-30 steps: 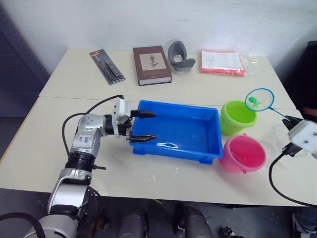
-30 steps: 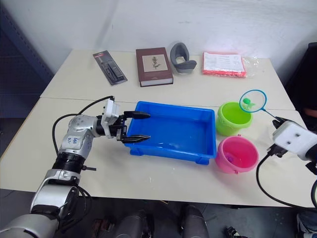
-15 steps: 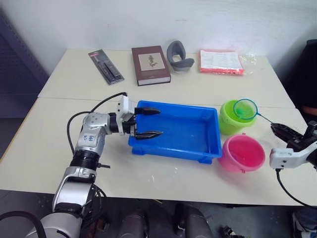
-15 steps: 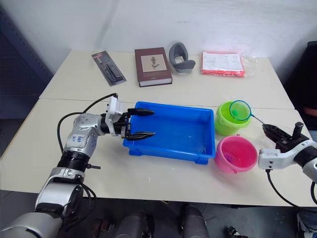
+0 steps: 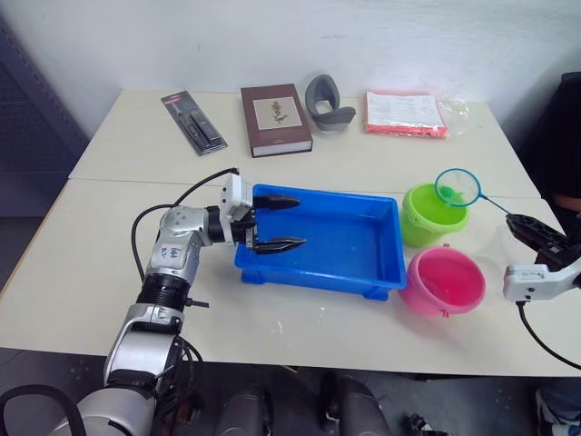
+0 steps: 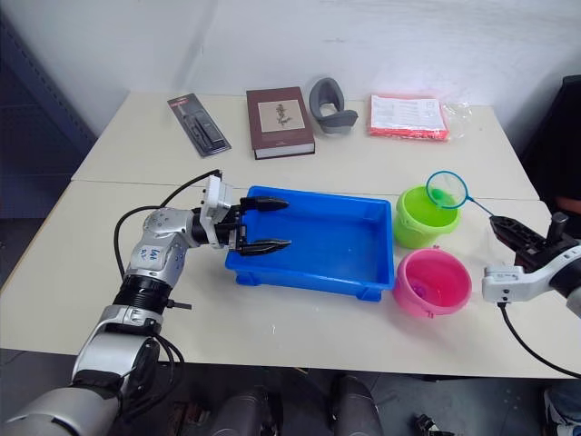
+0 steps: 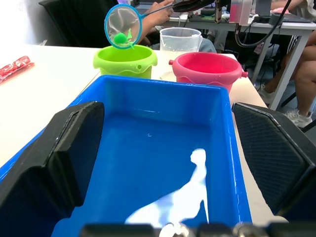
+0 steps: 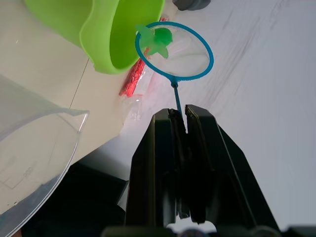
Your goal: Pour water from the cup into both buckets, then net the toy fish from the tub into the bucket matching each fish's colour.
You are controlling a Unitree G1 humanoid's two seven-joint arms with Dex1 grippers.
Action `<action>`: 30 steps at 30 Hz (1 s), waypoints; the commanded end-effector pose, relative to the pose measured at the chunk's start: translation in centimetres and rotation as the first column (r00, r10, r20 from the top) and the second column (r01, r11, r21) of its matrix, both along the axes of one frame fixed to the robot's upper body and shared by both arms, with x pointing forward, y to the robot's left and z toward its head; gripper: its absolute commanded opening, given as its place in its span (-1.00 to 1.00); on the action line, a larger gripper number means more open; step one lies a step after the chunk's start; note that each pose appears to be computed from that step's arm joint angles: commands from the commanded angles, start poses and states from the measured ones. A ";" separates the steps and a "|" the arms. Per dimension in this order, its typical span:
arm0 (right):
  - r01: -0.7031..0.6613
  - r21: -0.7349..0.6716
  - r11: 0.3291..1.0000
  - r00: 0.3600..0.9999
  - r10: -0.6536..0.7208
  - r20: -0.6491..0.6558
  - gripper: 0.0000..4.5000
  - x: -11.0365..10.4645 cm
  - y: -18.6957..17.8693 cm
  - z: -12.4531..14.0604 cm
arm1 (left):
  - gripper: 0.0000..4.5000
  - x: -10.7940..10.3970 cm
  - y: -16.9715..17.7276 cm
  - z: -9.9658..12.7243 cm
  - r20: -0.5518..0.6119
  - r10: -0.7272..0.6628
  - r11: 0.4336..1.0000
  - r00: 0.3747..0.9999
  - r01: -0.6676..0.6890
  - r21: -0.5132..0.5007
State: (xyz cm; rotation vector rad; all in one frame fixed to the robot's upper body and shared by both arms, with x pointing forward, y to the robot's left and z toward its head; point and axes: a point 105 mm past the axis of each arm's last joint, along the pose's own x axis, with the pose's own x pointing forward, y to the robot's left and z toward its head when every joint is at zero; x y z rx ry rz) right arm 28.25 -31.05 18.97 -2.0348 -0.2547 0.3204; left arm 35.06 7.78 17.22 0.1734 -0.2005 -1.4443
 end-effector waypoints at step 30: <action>0.162 0.909 0.383 0.570 0.716 -0.403 -1.00 -7.9 16.2 0.2 | 0.98 -6.3 8.3 2.7 0.002 -0.109 0.991 0.994 0.108 0.078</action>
